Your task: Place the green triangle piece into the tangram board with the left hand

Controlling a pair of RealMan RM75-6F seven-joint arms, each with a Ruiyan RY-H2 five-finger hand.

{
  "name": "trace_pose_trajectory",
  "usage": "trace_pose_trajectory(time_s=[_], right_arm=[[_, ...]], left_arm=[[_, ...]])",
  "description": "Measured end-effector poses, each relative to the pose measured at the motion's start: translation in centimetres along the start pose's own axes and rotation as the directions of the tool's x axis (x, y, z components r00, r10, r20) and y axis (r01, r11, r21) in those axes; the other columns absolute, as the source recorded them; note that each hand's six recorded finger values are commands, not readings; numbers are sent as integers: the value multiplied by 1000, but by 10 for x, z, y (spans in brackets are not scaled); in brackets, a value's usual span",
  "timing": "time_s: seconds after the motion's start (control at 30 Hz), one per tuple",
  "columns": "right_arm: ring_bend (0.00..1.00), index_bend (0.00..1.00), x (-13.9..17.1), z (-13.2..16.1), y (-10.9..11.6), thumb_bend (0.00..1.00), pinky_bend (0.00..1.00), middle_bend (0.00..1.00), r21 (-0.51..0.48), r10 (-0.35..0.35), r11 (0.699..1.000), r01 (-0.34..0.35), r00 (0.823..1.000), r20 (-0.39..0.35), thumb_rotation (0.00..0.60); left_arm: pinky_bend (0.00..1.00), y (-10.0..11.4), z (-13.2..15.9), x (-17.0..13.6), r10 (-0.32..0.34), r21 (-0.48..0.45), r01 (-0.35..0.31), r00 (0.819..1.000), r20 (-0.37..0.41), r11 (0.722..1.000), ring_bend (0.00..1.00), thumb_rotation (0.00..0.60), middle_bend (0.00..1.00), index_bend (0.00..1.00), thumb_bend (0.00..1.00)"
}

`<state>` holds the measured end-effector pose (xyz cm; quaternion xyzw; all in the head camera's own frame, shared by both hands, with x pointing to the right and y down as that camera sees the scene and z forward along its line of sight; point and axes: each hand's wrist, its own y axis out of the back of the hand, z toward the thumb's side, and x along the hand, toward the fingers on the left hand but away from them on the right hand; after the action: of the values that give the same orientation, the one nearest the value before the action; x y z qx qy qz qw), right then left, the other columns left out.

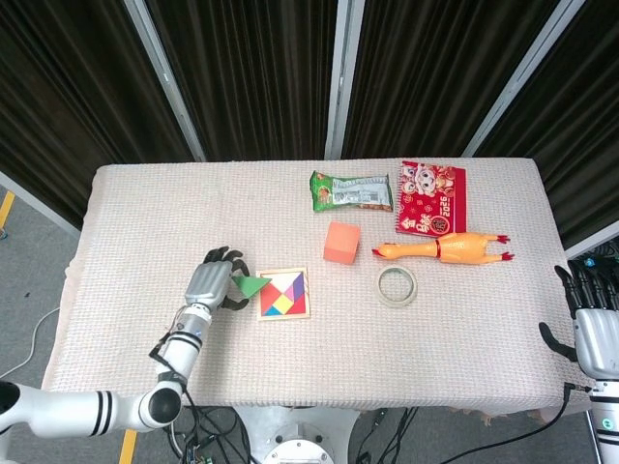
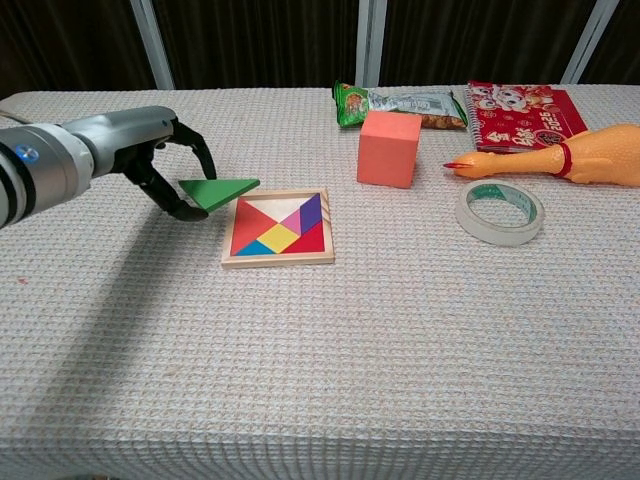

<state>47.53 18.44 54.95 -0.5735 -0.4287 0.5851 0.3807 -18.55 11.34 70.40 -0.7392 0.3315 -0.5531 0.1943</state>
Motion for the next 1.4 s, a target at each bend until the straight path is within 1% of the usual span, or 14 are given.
trace_pose_trajectory(time_s=[0.23,0.47,0.7,0.87,1.03,1.4], right_arm=[[0,0,0,-3,1,210,0,0,-4,-3,1000,3,1000,6,600],[0,0,1,-5,2,211,0,0,-5,-7,1000,7,1000,8,600],[0,0,1,-7,2,211,0,0,-12,-8,1000,8,1000,11,600],[0,0,1,-10,4,211,0,0,-17,-14,1000,14,1000,16,600],[0,0,2,-12,4,211,0,0,-17,-14,1000,14,1000,18,600],[0,0,2,-13,3,211,0,0,-16,-10,1000,10,1000,18,600]], left_arm=[[48,-9,14,8,-7,-10,7,1000,-25,1000,0,600,158,535,283],[48,-14,21,16,-25,10,25,997,-67,1000,0,600,159,538,286],[44,-13,34,22,-11,6,12,996,-89,1000,0,600,165,542,295],[44,-17,38,22,-14,7,14,995,-99,1000,0,600,169,547,311],[43,-21,42,22,-9,0,9,994,-108,1000,0,600,175,554,358],[43,-29,45,27,-10,-3,10,992,-124,1000,0,600,177,554,360]])
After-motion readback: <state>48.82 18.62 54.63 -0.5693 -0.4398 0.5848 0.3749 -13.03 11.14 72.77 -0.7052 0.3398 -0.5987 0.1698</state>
